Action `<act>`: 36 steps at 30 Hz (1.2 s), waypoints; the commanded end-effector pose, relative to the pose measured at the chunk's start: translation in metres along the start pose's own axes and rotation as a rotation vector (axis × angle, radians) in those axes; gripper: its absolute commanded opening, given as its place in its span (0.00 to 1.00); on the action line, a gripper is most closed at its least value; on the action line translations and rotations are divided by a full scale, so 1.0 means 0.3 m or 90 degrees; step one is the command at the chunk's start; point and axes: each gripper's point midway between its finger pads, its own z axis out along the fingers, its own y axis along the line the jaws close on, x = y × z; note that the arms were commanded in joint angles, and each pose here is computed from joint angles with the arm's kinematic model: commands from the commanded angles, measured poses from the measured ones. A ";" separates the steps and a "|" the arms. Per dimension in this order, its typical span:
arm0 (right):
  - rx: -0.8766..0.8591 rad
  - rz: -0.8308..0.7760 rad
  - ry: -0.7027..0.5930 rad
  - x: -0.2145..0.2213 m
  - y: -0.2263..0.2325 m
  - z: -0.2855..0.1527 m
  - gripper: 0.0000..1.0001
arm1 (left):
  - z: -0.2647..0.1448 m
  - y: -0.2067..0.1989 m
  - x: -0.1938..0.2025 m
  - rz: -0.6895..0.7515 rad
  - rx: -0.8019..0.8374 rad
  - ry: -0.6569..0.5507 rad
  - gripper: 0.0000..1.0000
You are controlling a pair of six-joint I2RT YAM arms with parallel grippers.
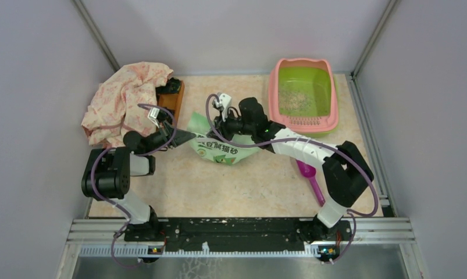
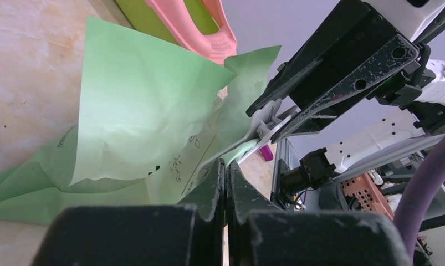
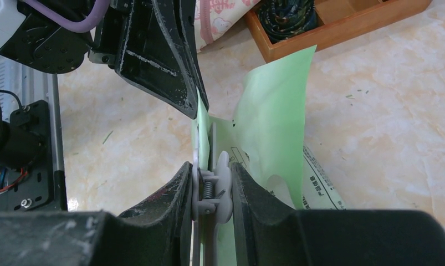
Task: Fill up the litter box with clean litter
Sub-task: Clamp the cat litter bag at the center of the board.
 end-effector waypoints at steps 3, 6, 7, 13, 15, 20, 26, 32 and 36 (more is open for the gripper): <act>0.045 0.017 -0.020 0.020 -0.018 -0.021 0.00 | 0.000 -0.056 -0.137 0.127 0.033 -0.072 0.00; 0.048 0.014 -0.037 0.014 -0.012 -0.026 0.00 | 0.000 -0.056 -0.142 0.127 0.034 -0.073 0.00; 0.048 0.013 -0.041 0.012 -0.010 -0.028 0.00 | 0.000 -0.055 -0.143 0.126 0.033 -0.073 0.00; 0.039 0.010 -0.039 -0.001 0.001 -0.026 0.00 | -0.002 -0.051 -0.141 0.122 0.033 -0.072 0.00; 0.041 0.006 -0.029 -0.004 0.002 -0.021 0.00 | -0.003 -0.047 -0.141 0.120 0.032 -0.073 0.00; 0.047 0.002 0.003 0.012 0.024 0.009 0.00 | -0.003 -0.043 -0.137 0.116 0.030 -0.072 0.00; 0.054 0.012 0.037 0.040 0.043 0.030 0.00 | -0.003 -0.035 -0.134 0.110 0.028 -0.071 0.00; 0.026 0.013 0.061 0.045 0.048 0.018 0.39 | -0.003 -0.039 -0.134 0.110 0.034 -0.070 0.00; -0.013 -0.002 0.044 -0.007 0.038 -0.063 0.45 | -0.005 -0.041 -0.129 0.107 0.036 -0.070 0.00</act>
